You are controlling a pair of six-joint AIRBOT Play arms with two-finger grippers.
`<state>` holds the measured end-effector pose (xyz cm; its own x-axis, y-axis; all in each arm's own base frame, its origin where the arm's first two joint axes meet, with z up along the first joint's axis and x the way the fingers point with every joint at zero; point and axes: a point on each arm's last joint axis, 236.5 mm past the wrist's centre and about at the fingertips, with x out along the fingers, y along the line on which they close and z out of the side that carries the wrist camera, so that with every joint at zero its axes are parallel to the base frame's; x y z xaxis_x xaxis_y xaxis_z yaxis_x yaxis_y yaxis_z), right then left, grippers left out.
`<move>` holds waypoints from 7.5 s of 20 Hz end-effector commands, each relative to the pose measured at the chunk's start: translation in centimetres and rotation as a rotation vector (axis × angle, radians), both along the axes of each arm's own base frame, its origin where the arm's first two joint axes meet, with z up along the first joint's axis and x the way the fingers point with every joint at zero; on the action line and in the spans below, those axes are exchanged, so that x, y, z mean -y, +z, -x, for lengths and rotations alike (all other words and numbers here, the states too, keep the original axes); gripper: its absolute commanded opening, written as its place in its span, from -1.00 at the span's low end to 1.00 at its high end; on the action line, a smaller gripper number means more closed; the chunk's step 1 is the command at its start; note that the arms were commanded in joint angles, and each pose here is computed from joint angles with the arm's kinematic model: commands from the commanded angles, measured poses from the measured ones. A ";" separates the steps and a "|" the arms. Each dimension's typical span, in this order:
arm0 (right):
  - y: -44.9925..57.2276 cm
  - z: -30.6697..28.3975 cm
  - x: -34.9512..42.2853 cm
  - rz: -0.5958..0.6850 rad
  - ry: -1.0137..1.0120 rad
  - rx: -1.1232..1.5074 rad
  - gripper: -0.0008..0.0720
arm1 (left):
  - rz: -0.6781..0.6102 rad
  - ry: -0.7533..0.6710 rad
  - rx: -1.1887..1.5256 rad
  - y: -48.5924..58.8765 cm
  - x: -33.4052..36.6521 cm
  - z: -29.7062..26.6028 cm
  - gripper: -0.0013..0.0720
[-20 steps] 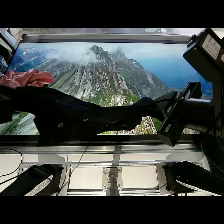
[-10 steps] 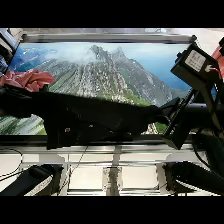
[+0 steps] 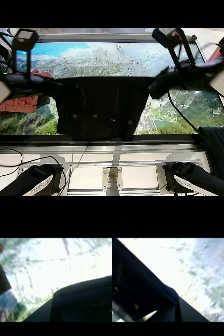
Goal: Fold the clothes and pants, and hang the long-sleeved shirts on hangers.
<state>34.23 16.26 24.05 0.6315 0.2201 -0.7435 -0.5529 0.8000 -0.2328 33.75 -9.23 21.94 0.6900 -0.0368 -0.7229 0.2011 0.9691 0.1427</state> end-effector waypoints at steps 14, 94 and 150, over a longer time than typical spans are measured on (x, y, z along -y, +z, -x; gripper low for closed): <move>13.4 6.2 3.9 -0.161 0.043 0.350 -0.96 | 0.604 -0.268 0.531 16.8 10.9 5.7 -0.79; -26.1 6.5 4.9 -0.288 -0.081 -0.988 0.64 | 0.241 0.033 -0.777 -24.7 -1.2 2.8 0.07; -36.1 4.1 -7.4 -0.584 -0.121 -1.015 -0.13 | 0.154 0.235 -0.445 -20.3 -8.2 -2.0 0.15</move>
